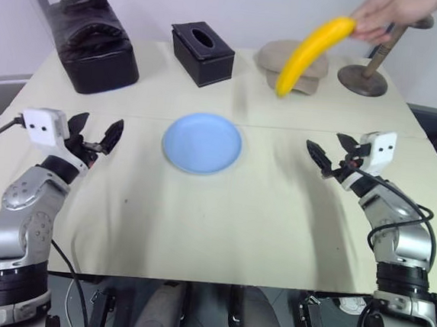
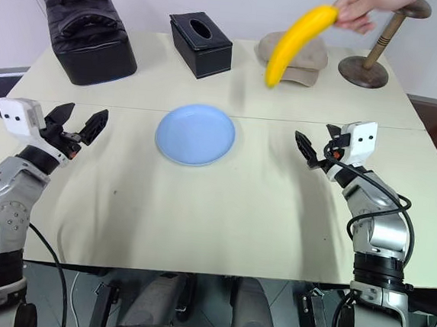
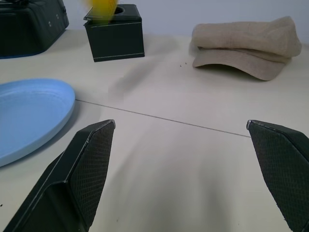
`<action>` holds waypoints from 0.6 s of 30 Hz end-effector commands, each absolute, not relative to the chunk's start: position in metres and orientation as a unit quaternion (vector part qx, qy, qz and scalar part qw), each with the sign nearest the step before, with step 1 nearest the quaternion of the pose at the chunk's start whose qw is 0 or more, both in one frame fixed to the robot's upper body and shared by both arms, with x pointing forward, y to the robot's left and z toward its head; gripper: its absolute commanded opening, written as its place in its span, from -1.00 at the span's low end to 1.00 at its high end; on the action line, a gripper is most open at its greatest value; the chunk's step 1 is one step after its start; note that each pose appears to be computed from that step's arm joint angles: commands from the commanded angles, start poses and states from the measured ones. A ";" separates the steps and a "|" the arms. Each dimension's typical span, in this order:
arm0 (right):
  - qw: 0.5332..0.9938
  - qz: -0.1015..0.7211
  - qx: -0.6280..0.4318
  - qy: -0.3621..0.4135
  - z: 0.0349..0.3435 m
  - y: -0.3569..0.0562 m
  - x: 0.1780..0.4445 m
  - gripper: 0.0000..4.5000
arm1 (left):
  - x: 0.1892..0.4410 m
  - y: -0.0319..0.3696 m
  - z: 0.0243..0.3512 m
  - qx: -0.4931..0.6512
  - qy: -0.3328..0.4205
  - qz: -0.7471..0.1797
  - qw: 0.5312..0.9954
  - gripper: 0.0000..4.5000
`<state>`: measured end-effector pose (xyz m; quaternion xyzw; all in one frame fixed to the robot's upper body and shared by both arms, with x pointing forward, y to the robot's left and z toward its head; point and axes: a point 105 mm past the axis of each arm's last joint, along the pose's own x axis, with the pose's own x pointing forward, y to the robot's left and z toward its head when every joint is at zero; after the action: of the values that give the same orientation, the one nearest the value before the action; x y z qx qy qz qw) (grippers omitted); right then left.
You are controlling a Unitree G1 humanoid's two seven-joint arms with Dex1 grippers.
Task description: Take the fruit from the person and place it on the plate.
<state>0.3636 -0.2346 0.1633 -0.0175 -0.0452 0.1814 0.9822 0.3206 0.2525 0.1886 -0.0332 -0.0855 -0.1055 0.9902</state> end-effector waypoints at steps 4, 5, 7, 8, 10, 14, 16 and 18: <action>0.980 0.183 -0.030 -0.075 0.181 -0.234 0.363 1.00 | 0.319 0.259 0.208 -0.006 -0.114 -0.107 0.988 0.98; 0.980 0.183 -0.029 -0.075 0.181 -0.234 0.363 1.00 | 0.320 0.258 0.209 -0.003 -0.115 -0.110 0.987 0.98; 0.980 0.183 -0.029 -0.075 0.181 -0.233 0.363 1.00 | 0.319 0.250 0.218 0.005 -0.121 -0.148 0.981 0.98; 0.980 0.183 -0.029 -0.075 0.181 -0.233 0.364 1.00 | 0.316 0.241 0.222 0.006 -0.120 -0.184 0.976 0.98; 0.980 0.184 -0.029 -0.074 0.181 -0.232 0.364 1.00 | 0.304 0.219 0.232 0.001 -0.113 -0.283 0.952 0.98; 0.979 0.187 -0.031 -0.073 0.182 -0.232 0.364 1.00 | 0.276 0.184 0.253 0.010 -0.057 -0.472 0.880 0.98; 0.977 0.201 -0.031 -0.069 0.184 -0.230 0.361 1.00 | 0.276 0.179 0.263 0.020 -0.055 -0.504 0.862 0.98; 0.969 0.236 -0.025 -0.067 0.190 -0.221 0.354 1.00 | 0.278 0.173 0.272 0.021 -0.060 -0.529 0.846 0.98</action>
<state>0.3614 -0.2290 0.1640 -0.0173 -0.0332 0.2039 0.9783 0.2796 0.1784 0.2691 0.0273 -0.0635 -0.5020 0.8621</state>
